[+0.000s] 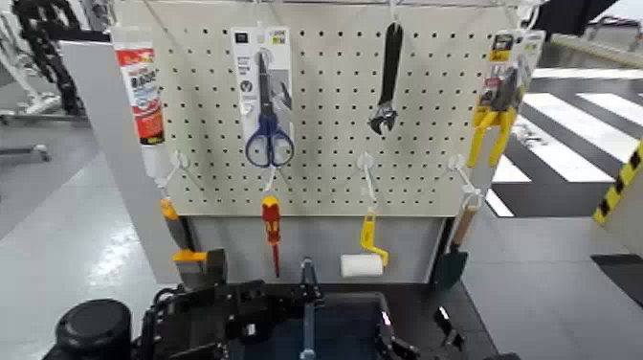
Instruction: Place the crate on the table.
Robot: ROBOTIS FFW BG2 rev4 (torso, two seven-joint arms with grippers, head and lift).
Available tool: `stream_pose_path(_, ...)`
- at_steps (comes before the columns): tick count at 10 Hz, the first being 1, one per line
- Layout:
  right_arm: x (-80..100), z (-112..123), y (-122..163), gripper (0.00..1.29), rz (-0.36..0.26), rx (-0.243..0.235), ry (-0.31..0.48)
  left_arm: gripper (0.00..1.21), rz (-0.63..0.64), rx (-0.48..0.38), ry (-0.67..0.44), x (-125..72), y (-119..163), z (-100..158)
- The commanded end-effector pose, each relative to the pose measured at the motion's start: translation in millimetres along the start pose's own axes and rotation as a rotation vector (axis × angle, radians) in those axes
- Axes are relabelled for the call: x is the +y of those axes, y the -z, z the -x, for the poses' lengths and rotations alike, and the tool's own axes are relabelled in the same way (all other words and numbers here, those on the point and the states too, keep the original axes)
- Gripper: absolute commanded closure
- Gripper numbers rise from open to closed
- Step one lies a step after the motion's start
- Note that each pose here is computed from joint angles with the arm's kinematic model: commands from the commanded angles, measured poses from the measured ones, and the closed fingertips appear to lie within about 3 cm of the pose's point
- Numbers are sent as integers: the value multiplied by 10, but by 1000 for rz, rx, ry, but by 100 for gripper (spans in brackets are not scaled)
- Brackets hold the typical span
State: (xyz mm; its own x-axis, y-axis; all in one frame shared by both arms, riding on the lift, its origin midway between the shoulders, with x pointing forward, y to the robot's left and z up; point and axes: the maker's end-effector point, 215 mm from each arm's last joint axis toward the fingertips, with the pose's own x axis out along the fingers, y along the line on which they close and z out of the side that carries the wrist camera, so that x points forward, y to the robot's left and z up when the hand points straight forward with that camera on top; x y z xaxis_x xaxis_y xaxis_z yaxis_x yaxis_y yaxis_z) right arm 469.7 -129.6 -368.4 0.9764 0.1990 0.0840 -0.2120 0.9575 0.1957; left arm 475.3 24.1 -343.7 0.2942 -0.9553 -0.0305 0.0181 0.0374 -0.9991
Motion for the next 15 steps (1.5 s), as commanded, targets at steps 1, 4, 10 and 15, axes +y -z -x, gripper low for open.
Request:
stream_pose_path(1,-2,2,8,14,-1,2,1,63,1,-1,6,-4,0,-9)
stream_pose_path(4,-23,6,11,14,-2,2,3,23,-48,-23,21,-27,-69,-17)
stream_pose_path(10,-38,13,21,14,-3,5,5,7,-112,-96,-5,-29,-52,132)
stream_pose_path(15,-61,28,19,14,-2,5,9,10,-372,-373,-271,173,-326,659)
